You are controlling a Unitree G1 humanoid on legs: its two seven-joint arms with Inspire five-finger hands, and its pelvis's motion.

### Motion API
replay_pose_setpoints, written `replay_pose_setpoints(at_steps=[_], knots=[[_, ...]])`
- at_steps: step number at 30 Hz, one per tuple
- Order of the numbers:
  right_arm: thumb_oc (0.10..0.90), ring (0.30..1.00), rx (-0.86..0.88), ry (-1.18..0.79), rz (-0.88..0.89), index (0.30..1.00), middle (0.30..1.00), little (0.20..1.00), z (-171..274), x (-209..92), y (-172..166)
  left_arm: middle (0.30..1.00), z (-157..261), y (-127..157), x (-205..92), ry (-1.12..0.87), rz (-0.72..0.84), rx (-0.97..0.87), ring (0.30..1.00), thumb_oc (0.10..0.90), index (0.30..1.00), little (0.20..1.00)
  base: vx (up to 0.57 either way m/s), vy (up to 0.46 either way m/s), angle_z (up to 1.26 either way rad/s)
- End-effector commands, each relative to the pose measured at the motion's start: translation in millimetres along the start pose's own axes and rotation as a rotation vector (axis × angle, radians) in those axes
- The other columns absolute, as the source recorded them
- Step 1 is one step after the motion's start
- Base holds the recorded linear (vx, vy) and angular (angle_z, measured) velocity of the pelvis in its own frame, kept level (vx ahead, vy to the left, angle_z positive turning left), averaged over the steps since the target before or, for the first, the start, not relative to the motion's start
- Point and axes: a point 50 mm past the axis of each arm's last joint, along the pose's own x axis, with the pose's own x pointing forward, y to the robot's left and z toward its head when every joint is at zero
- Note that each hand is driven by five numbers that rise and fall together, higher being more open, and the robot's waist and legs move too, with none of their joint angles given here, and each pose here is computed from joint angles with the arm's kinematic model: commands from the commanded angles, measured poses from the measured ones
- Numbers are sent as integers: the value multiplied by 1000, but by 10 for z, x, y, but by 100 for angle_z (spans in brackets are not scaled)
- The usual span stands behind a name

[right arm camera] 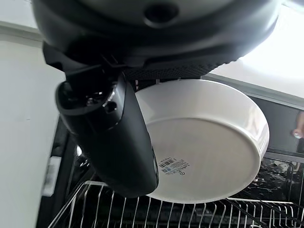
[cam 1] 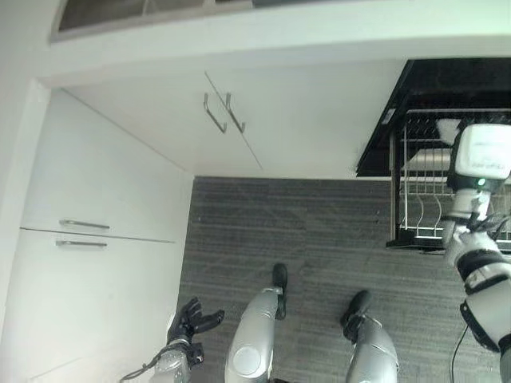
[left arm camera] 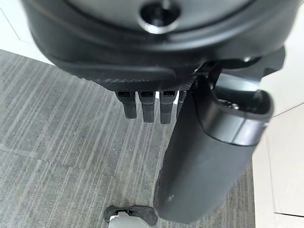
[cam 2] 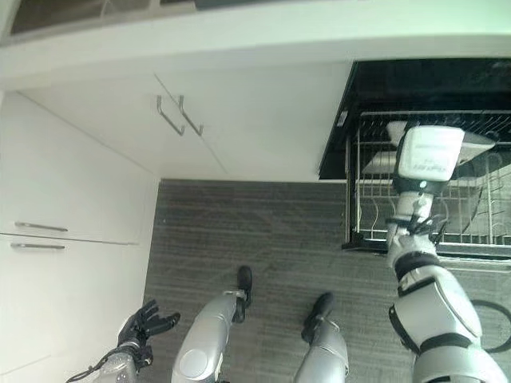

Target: Place the dishes in the dishwasher.

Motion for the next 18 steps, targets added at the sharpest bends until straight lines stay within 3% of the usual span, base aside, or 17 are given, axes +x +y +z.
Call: replay_pose_setpoints(at_steps=[1,18], knots=[[400,300,-5,23,-126,300,300,300,-115,150,-137,900,-129,413,-100,17,113,10,900,800,900,900,-14,6,3],[400,300,178,260,258,300,300,300,-152,127,74,900,2,311,-50,-9,69,-11,900,800,900,900,-1,1,0]])
